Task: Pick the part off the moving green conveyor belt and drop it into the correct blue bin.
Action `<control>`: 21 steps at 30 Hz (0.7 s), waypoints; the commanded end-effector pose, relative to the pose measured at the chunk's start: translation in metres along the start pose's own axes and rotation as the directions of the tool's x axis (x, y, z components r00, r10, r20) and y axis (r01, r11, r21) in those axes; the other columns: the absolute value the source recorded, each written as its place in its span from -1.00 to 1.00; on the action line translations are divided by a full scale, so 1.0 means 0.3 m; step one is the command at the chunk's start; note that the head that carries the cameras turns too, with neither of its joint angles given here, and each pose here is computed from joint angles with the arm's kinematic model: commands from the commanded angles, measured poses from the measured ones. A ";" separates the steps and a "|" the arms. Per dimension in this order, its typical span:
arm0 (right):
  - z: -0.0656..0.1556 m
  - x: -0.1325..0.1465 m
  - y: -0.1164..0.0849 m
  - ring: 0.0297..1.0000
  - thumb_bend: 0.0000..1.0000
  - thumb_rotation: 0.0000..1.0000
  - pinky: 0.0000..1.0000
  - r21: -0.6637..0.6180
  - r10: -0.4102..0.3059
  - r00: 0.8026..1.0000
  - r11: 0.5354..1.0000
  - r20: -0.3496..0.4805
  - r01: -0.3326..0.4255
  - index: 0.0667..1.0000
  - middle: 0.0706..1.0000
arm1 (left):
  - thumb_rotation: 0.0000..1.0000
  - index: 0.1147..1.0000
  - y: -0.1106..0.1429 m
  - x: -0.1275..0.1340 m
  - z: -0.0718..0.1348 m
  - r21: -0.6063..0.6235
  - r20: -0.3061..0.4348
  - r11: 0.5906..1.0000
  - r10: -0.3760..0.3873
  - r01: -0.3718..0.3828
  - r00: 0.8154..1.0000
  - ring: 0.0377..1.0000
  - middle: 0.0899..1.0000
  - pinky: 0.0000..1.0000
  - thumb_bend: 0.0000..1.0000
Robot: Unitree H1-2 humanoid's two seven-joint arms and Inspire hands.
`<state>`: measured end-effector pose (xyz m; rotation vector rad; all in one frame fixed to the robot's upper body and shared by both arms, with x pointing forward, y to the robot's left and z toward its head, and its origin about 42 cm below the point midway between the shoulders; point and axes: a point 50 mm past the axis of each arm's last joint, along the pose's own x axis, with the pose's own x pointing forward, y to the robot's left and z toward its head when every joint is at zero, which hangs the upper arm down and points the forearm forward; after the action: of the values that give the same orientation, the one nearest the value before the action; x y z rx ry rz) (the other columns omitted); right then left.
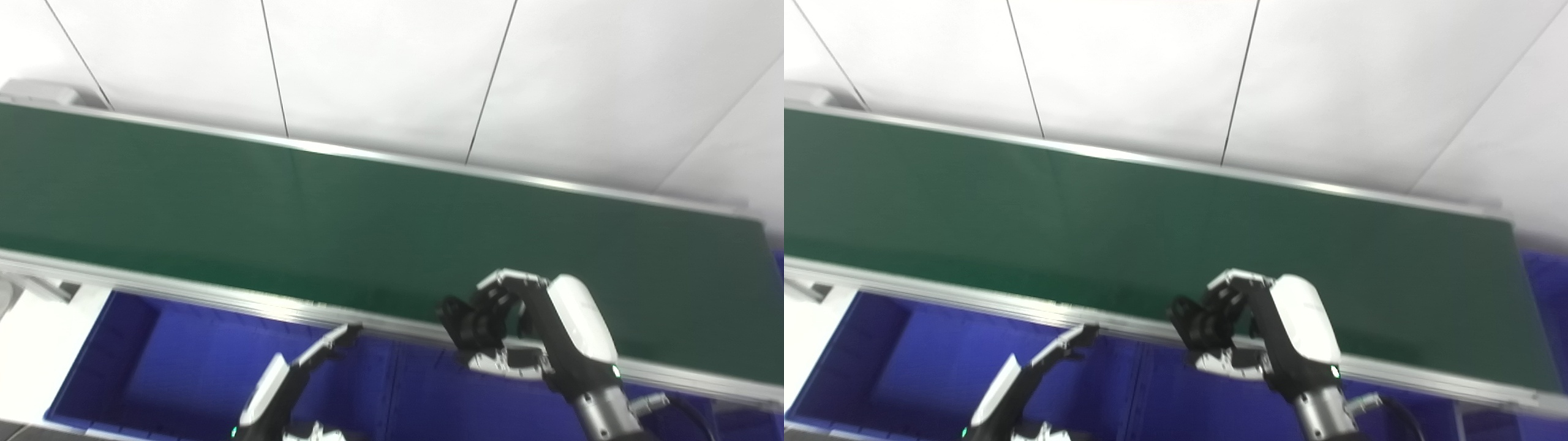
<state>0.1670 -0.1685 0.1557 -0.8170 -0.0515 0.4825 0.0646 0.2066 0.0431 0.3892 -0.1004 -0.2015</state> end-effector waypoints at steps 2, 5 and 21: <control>0.012 -0.046 0.019 -0.14 0.03 -1.00 -0.52 -0.004 -0.014 1.000 1.000 0.026 0.015 -0.06 -0.15 | 0.32 0.72 0.028 -0.005 0.025 -0.016 0.039 1.000 0.008 -0.008 0.999 0.61 0.70 0.44 0.63; -0.012 -0.083 0.061 -0.24 0.02 -1.00 -0.43 -0.002 0.010 1.000 1.000 -0.019 -0.010 -0.04 -0.05 | 0.32 0.72 0.045 -0.007 0.035 -0.018 0.041 1.000 0.013 -0.012 0.999 0.59 0.70 0.42 0.62; -0.073 0.017 0.203 -0.29 0.01 -1.00 -0.32 -0.071 0.288 0.904 0.943 -0.315 -0.325 0.06 -0.14 | 0.36 0.70 0.107 0.025 0.061 -0.050 0.051 0.998 0.027 -0.025 0.998 0.62 0.70 0.48 0.66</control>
<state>0.1486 -0.1505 0.0937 -0.9896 0.3501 0.6531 0.0751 0.2276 0.0612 0.3594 -0.0995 -0.1907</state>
